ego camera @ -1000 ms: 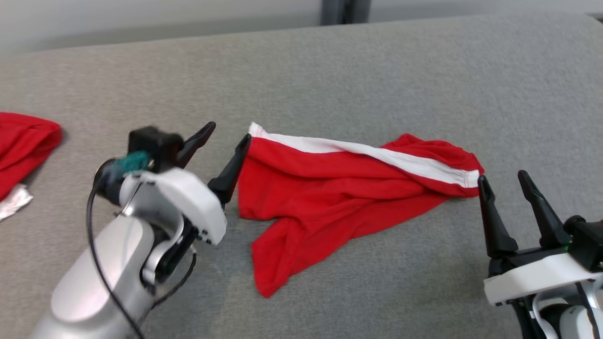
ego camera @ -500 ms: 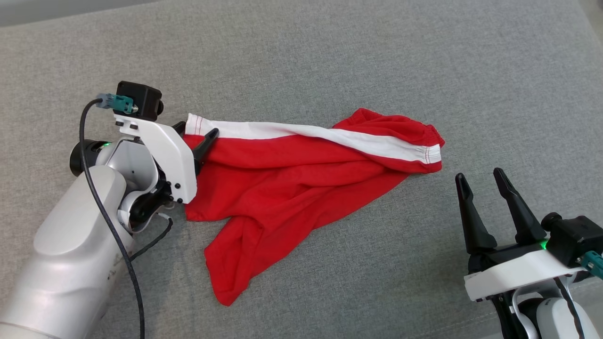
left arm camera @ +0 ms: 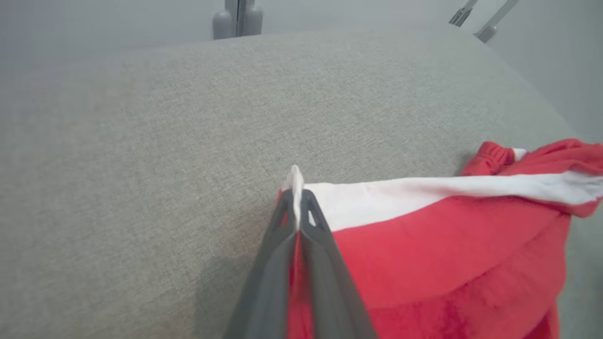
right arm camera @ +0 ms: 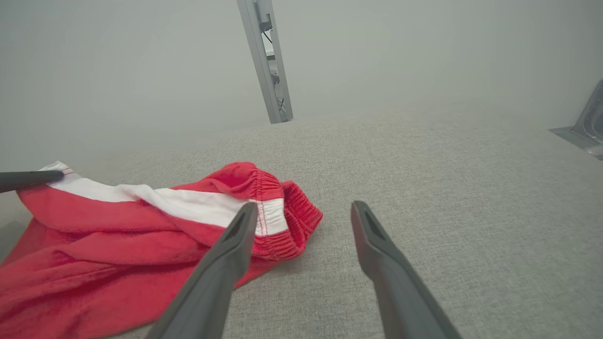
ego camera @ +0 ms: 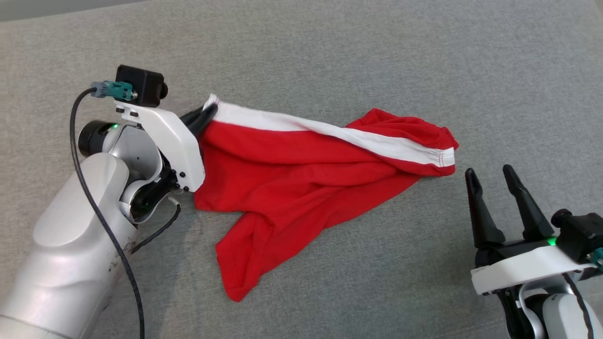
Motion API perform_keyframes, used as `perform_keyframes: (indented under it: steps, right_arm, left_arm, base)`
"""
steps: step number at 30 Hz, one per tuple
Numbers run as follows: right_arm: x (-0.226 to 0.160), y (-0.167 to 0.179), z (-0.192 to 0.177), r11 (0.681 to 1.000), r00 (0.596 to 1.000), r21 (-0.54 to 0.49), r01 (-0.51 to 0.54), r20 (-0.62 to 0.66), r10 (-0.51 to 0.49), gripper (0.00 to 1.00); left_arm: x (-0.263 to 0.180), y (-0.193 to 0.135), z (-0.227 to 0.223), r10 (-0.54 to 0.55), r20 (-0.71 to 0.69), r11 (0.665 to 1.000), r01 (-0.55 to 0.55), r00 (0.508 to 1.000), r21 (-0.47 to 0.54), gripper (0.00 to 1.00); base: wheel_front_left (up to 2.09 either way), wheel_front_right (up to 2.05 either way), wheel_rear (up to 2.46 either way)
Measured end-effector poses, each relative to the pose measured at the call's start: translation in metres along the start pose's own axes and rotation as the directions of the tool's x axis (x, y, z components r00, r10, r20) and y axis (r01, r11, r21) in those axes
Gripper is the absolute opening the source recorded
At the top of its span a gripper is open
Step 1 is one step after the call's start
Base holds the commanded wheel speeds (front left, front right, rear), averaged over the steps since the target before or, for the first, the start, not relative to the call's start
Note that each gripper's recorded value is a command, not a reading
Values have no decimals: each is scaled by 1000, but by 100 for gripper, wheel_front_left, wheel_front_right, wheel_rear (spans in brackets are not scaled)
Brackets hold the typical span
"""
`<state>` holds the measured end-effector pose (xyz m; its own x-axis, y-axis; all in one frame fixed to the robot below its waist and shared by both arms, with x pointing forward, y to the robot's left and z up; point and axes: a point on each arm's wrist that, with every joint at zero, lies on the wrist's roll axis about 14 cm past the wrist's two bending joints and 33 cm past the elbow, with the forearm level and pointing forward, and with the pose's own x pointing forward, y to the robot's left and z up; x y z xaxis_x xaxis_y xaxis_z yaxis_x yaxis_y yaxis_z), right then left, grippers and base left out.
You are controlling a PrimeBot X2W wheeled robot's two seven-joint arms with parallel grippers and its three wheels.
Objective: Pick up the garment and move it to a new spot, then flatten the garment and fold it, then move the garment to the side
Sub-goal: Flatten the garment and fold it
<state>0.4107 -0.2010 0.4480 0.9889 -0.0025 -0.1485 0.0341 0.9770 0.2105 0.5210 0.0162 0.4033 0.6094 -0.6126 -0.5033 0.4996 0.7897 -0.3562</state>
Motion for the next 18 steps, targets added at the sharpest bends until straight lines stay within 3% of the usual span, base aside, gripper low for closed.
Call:
perform_keyframes:
  steps: [8,15,18]
  right_arm:
    - [7,4,9,1000,1000,-17,-13,14,14,100]
    - [12,9,9,999,1000,-20,-28,4,28,100]
    - [16,14,9,999,999,-20,-42,-3,42,100]
  left_arm:
    - [-45,-20,27,-39,231,999,46,972,-24,0]
    - [-85,-32,-16,12,252,987,28,968,-156,0]
    - [-96,-39,-44,35,222,966,23,974,-256,0]
  base:
    - [0,0,0]
    - [0,0,0]
    - [0,0,0]
